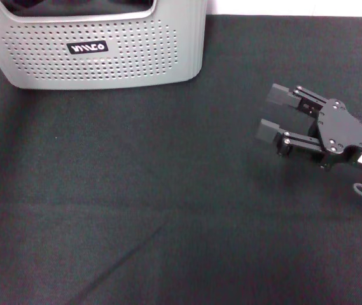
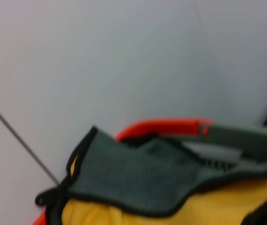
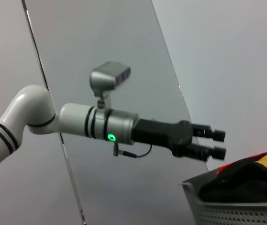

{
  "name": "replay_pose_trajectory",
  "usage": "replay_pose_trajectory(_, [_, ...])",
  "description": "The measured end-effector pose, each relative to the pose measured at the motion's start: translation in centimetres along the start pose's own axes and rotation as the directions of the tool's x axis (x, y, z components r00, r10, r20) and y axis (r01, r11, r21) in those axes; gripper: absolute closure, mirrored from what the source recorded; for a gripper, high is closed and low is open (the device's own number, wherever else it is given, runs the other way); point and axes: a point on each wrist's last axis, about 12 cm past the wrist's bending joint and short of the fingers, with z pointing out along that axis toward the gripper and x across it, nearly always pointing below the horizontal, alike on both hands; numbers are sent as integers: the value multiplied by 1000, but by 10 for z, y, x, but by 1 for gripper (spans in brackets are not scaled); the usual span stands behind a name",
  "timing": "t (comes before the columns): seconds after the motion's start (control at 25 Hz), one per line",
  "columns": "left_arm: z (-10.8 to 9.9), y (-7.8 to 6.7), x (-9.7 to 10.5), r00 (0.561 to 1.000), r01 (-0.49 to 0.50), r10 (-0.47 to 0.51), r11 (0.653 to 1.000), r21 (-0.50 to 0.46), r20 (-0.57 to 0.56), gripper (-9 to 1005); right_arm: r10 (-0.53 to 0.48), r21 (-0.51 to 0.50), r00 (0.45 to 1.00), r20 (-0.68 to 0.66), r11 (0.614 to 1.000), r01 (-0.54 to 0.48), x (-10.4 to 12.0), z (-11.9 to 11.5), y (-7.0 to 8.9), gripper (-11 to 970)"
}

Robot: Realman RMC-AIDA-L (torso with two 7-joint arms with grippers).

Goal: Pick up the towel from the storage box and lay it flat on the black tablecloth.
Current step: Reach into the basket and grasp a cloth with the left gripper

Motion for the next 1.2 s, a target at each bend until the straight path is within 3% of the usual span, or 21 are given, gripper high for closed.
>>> replay_pose_trajectory(0.28, [4, -1, 10, 993, -50, 47, 998, -23, -108, 251, -2, 6, 1000, 2, 1000, 2, 0, 3, -1, 116])
replay_pose_trajectory(0.48, [7, -11, 19, 984, -85, 85, 996, 7, -156, 248, -14, 7, 1000, -11, 1000, 14, -3, 9, -6, 115])
replay_pose_trajectory(1.2, [15, -9, 16, 973, -168, 153, 983, -71, -173, 254, -18, 35, 1000, 1, 999, 18, -4, 9, -9, 116])
